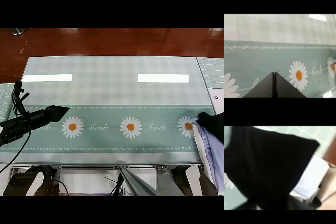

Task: Fold the shirts.

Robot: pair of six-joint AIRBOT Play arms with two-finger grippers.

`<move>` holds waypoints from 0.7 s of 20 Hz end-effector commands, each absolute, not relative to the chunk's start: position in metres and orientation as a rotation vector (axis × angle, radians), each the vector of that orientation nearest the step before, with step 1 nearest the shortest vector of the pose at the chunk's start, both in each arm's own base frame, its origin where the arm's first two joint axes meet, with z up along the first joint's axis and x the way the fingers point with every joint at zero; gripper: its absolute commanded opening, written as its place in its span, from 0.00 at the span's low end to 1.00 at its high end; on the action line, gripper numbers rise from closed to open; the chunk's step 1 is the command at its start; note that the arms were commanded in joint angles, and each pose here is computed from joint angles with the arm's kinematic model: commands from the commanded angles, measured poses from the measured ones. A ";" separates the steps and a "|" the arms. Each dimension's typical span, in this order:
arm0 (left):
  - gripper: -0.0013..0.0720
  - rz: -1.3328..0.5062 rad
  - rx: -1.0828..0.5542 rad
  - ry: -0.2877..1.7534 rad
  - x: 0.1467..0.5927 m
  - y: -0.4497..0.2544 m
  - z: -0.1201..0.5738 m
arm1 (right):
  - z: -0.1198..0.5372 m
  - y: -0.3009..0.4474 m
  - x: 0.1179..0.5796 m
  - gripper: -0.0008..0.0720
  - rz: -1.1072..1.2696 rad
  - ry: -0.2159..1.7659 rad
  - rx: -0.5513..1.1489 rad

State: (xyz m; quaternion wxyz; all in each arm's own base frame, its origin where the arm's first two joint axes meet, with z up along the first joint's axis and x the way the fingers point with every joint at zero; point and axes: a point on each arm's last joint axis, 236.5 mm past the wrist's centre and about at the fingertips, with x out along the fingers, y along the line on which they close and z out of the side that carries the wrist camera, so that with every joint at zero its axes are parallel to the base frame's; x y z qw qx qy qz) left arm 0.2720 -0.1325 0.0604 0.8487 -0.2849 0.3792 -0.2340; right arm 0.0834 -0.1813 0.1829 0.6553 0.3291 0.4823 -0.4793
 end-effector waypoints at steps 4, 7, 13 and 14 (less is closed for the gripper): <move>0.06 -0.478 -0.619 0.772 0.283 -0.126 0.079 | 0.176 -0.202 0.064 0.78 -1.188 1.046 0.703; 0.06 -0.480 -0.589 0.642 0.321 -0.115 0.150 | 0.232 -0.202 0.194 0.04 -0.697 0.791 0.613; 0.05 -0.756 -0.313 0.629 0.375 -0.189 0.245 | 0.249 0.013 0.389 0.04 0.136 0.761 0.319; 0.05 -0.707 -0.242 0.698 0.377 -0.193 0.219 | 0.208 0.043 0.392 0.04 0.167 0.883 0.181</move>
